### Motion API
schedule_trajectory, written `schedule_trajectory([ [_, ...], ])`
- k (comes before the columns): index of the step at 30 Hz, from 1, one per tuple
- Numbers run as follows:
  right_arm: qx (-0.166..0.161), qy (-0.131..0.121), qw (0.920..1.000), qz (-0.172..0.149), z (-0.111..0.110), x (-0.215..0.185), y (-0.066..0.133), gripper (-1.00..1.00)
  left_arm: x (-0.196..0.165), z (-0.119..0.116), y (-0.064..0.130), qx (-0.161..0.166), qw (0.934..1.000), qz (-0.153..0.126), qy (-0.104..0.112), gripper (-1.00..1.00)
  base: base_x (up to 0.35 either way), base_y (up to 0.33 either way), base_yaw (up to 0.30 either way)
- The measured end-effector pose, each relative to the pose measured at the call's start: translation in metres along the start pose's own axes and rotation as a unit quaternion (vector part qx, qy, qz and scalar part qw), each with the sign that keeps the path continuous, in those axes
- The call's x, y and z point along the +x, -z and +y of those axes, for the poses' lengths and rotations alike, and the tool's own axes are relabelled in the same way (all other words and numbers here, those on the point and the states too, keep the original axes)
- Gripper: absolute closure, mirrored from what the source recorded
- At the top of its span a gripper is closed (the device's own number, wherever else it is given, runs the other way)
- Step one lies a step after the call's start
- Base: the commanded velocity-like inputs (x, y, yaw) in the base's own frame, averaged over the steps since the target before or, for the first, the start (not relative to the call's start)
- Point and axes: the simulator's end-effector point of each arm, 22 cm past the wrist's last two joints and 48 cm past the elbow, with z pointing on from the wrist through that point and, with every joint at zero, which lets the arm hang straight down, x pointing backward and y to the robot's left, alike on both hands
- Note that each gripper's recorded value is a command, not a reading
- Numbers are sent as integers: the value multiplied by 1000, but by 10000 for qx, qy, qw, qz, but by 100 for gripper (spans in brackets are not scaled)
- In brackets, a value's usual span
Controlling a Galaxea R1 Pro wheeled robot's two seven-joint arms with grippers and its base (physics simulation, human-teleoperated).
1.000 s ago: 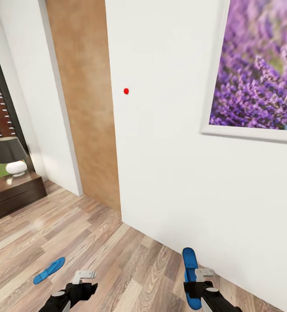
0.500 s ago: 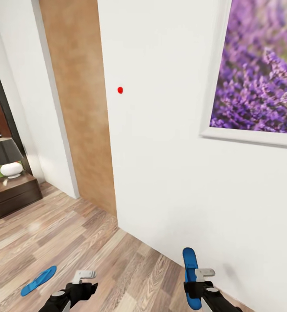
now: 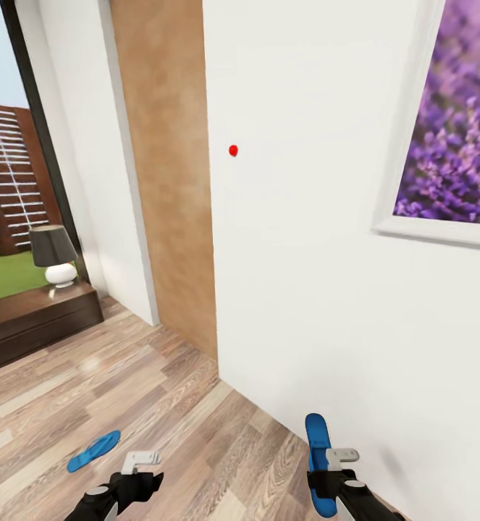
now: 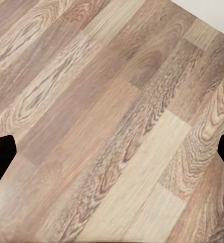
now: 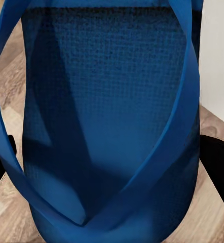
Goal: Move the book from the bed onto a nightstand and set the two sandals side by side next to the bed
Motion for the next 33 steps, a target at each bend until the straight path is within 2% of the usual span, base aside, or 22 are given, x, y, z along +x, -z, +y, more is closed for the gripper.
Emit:
schedule_trajectory([
  [20, 2, 0, 10000, 0, 0, 0, 0, 100, 0, 0, 0, -2, 10000, 0, -3, -100, 1, 0, 284],
  [29, 12, -7, 10000, 9, -5, 1, 0, 100, -1, 0, 0, 1, 10000, -6, -4, -100, 0, 0, 78],
  [33, 20, -1, 9999, 100, -7, 15, 1, 100, 0, 0, 0, 0, 10000, 15, -13, -100, 0, 0, 11],
])
